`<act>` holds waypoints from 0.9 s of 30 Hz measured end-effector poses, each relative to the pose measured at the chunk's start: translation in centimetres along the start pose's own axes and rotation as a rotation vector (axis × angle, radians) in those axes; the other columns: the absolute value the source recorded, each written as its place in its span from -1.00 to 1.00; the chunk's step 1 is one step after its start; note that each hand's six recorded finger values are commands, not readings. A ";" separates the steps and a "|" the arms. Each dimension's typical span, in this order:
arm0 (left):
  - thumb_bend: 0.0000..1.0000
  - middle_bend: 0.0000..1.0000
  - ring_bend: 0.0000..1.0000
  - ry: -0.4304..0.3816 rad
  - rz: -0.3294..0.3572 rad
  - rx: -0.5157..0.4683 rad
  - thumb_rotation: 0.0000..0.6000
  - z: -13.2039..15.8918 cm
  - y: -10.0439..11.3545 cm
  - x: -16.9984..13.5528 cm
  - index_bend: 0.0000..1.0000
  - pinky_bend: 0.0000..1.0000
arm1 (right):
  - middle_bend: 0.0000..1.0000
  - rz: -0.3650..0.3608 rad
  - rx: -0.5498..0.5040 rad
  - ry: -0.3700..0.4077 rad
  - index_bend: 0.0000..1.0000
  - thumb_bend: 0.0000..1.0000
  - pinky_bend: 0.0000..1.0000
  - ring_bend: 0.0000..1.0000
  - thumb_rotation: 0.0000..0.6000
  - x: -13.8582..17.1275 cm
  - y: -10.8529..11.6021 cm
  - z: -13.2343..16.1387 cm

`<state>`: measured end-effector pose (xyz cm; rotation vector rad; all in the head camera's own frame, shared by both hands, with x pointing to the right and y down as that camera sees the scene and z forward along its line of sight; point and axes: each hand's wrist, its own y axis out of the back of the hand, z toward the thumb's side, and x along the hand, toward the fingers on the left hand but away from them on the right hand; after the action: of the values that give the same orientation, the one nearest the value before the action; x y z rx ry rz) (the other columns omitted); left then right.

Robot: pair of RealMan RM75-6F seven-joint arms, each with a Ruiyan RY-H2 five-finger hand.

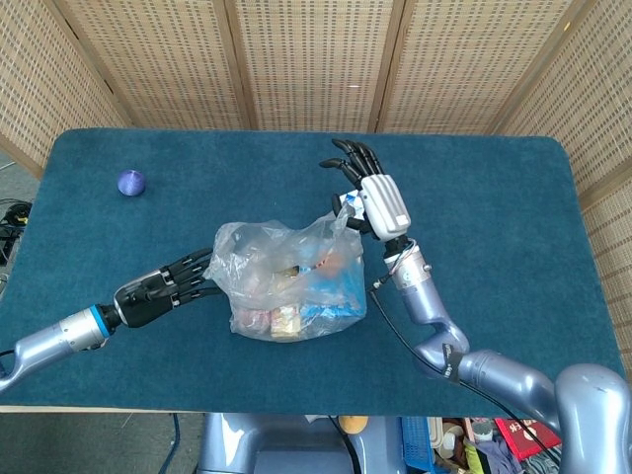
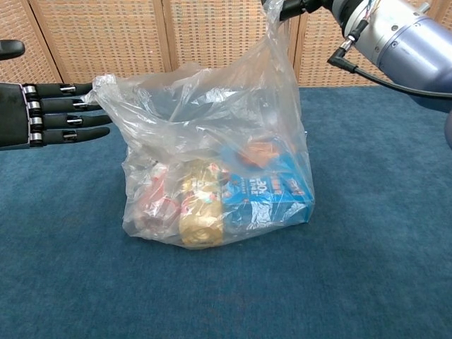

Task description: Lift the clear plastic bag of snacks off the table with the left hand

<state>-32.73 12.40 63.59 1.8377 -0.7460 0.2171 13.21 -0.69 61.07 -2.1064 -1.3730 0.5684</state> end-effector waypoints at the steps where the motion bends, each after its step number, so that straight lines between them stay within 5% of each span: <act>1: -0.46 -1.00 -1.00 0.000 0.003 -0.002 0.92 0.0 0.1 -0.1 -1.00 -0.75 | -0.80 0.000 -0.001 -0.001 -0.49 0.29 -1.00 -1.00 1.00 0.0 0.0 0.0; 14: -0.48 -1.00 -1.00 0.010 0.022 -0.036 0.90 -0.5 1.0 -0.4 -1.00 -0.73 | -0.80 -0.002 -0.002 0.005 -0.49 0.29 -1.00 -1.00 1.00 -0.2 -0.2 0.3; 27: -0.48 -1.00 -0.98 0.035 0.001 -0.108 0.81 1.5 0.3 3.7 -1.00 -0.63 | -0.80 0.009 0.002 0.010 -0.49 0.30 -1.00 -1.00 1.00 0.3 -0.3 0.3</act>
<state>-30.29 9.58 65.01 1.7271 -0.7201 0.2052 12.86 -0.25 61.02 -2.1120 -1.3574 0.5622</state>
